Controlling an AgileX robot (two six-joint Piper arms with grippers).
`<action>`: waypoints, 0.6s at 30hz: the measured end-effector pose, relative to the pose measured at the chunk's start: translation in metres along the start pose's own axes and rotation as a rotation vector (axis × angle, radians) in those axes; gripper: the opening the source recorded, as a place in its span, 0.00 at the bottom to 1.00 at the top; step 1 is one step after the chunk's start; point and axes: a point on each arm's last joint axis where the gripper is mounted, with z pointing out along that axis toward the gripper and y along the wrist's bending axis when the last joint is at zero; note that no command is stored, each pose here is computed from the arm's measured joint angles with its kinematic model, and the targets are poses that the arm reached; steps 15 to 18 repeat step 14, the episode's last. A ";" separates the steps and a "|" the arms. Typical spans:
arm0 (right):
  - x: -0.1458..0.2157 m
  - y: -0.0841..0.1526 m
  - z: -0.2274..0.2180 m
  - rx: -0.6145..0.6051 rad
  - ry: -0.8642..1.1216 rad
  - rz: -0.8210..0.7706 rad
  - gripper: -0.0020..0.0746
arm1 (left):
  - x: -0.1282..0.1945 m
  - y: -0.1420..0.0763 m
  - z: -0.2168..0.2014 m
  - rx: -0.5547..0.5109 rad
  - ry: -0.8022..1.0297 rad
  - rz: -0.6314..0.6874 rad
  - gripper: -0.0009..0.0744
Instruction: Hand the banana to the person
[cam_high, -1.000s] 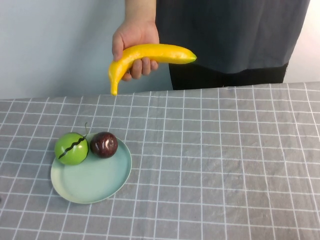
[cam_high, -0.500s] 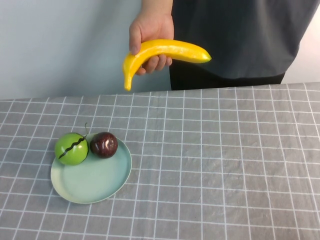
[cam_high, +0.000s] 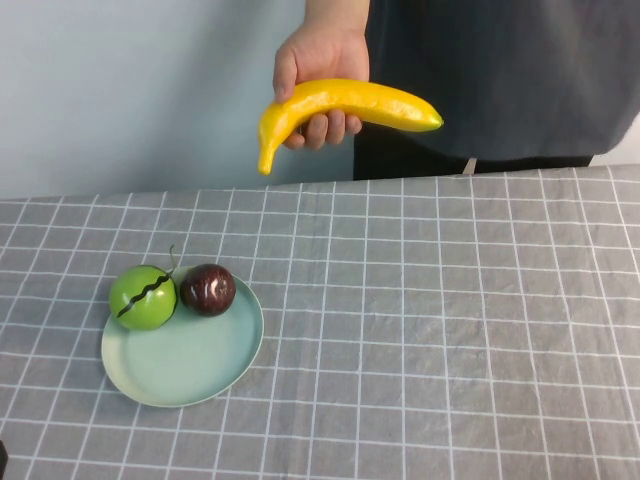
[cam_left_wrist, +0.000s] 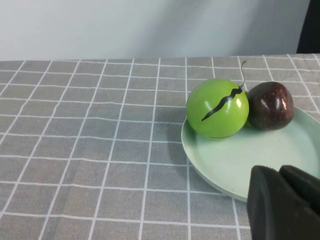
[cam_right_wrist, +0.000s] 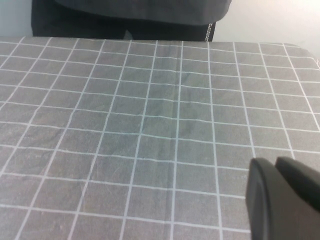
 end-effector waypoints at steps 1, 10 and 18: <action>0.000 0.000 0.000 0.000 0.000 0.000 0.02 | 0.000 0.000 0.000 0.000 0.003 0.000 0.01; 0.000 0.000 0.000 0.000 0.000 0.000 0.02 | 0.000 0.000 0.000 0.002 0.004 -0.005 0.01; 0.000 0.000 0.000 0.000 0.000 0.000 0.02 | 0.000 0.000 0.000 0.002 0.004 -0.005 0.01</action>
